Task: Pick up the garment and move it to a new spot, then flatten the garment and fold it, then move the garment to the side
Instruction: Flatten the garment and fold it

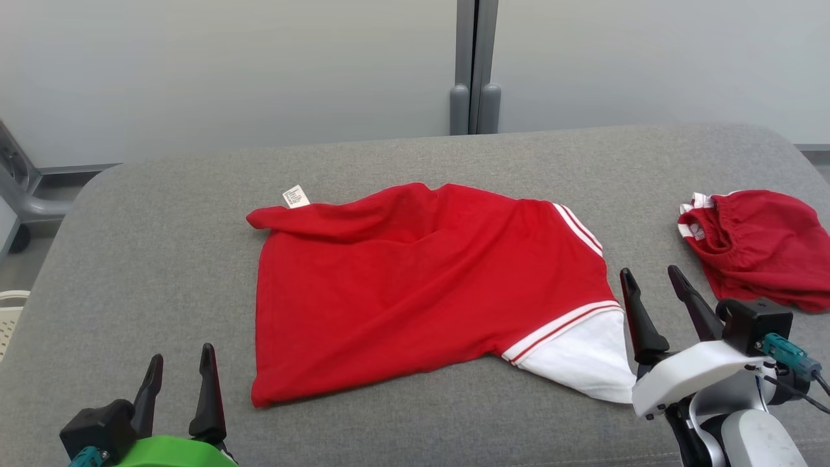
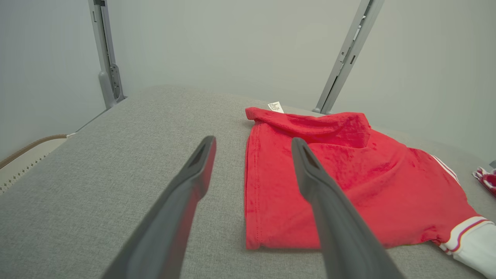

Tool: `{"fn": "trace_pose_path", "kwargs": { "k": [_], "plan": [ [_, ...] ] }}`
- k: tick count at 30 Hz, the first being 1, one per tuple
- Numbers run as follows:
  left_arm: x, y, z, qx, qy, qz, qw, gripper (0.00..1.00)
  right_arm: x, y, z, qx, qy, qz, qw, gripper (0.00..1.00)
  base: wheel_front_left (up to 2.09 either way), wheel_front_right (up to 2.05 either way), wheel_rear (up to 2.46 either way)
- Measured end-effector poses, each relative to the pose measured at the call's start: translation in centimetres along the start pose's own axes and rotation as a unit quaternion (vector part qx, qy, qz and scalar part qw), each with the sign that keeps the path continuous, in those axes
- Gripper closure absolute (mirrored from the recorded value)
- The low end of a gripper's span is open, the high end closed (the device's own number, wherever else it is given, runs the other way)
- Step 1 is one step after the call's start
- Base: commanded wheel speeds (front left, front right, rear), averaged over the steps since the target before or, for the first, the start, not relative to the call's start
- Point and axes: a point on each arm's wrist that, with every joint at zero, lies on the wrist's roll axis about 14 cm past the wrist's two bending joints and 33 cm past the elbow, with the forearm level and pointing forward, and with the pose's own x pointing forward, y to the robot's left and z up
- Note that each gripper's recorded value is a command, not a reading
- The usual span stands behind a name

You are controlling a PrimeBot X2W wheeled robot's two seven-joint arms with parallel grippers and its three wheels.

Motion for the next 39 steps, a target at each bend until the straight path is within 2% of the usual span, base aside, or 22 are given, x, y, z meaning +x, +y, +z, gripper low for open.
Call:
{"fn": "trace_pose_path", "kwargs": {
  "k": [15,17,21,24,28,39],
  "plan": [
    [0.1,-0.1,-0.9,-0.007,0.019,0.009,1.0,0.0,0.1,-0.5,-0.6,0.005,0.008,-0.011,1.0,0.0,0.0,0.0,0.0],
    [0.0,-0.3,-2.0,-0.026,0.038,0.012,0.999,0.0,0.1,-0.6,-1.1,0.008,0.017,-0.013,1.0,0.0,0.0,0.0,0.0],
    [0.0,-0.8,-4.5,-0.101,0.084,0.024,0.991,0.0,0.1,-1.0,-2.3,0.025,0.035,-0.02,0.999,0.0,0.0,0.0,0.0],
    [-0.3,-1.0,-6.8,-0.153,0.127,0.034,0.979,0.0,0.0,-1.4,-3.1,0.032,0.047,-0.028,0.998,0.0,0.0,0.0,0.0],
    [-0.6,-1.0,-9.7,-0.197,0.175,0.046,0.964,0.0,-0.2,-2.0,-3.8,0.037,0.057,-0.037,0.997,0.0,0.0,0.0,0.0],
    [1.1,-0.4,-13.8,-0.257,0.221,0.079,0.937,0.0,-0.1,-3.8,-5.2,0.035,0.078,-0.059,0.995,0.0,0.0,0.0,0.0]
  ]
}}
